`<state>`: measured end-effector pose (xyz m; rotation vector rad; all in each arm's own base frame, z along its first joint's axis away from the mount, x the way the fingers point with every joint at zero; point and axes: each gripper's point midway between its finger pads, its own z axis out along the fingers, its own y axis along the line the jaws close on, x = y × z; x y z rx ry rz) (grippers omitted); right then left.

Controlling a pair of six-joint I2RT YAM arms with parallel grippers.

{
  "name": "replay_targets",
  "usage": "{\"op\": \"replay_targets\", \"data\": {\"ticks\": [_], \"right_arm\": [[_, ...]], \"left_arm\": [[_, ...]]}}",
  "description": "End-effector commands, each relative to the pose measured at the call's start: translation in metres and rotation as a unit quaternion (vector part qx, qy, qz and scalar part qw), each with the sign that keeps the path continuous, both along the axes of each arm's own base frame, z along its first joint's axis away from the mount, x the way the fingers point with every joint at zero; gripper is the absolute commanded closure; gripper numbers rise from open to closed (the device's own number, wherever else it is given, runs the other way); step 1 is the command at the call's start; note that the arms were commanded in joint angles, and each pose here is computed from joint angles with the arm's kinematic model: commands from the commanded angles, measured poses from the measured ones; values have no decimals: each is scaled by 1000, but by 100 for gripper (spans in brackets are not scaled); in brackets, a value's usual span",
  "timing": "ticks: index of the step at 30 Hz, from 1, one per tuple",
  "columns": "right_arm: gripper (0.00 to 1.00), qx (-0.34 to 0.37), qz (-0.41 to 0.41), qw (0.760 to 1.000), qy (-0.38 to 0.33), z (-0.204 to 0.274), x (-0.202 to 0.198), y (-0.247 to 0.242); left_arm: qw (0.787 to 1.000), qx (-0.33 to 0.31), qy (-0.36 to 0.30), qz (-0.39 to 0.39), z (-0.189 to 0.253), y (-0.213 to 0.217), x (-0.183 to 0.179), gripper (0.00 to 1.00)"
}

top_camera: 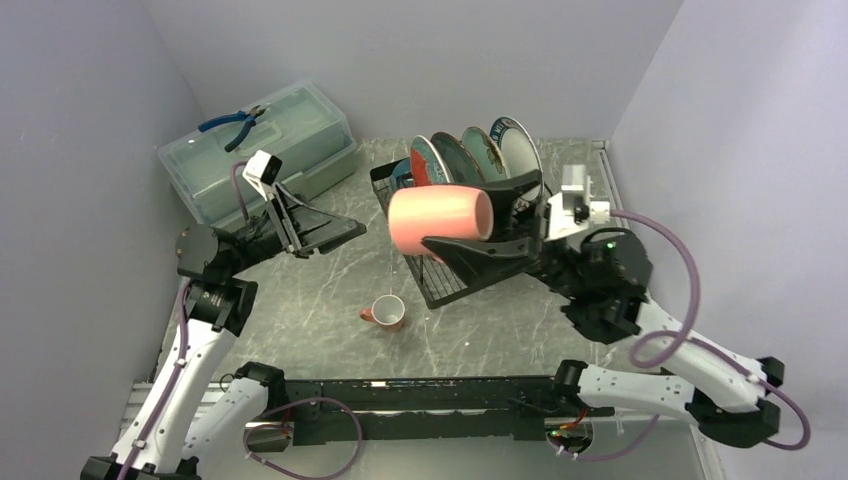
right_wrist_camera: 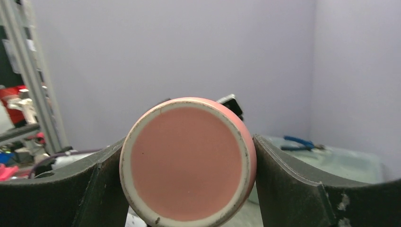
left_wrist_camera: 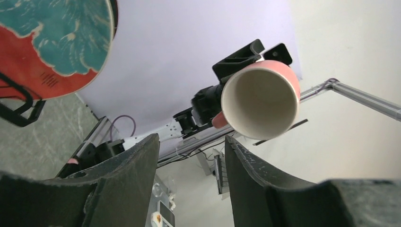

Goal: Load the mixed dishes into the dish rack
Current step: Turn the cup upside down in the dish rack.

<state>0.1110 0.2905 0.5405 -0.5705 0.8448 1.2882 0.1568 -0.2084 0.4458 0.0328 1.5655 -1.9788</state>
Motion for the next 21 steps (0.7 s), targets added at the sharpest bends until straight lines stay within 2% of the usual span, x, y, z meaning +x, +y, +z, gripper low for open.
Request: {"op": "replay_targets", "data": {"ticks": [1,3,10,15,17,21], "right_arm": [[97,-74,-91,992,37,-24,13,-39],[100,-107,-123,984,69,-42,18,-57],[100,-195,-193,940,200,-125,19,-118],[100,-269,-271,877,291,-197,31,-149],[100,-288,-294,859,306,-221,38,-150],[100,-292,-330,844,306,-251,57,-141]], "left_arm": [[998,67,-18,7,-25,-2,-3,42],[996,88,-22,13,-32,-2,0,41],[991,132,-33,6,-48,-6,11,43],[982,183,-38,15,-62,-5,21,44],[980,196,-42,20,-65,-4,25,44],[974,220,-42,23,-74,-3,31,46]]}}
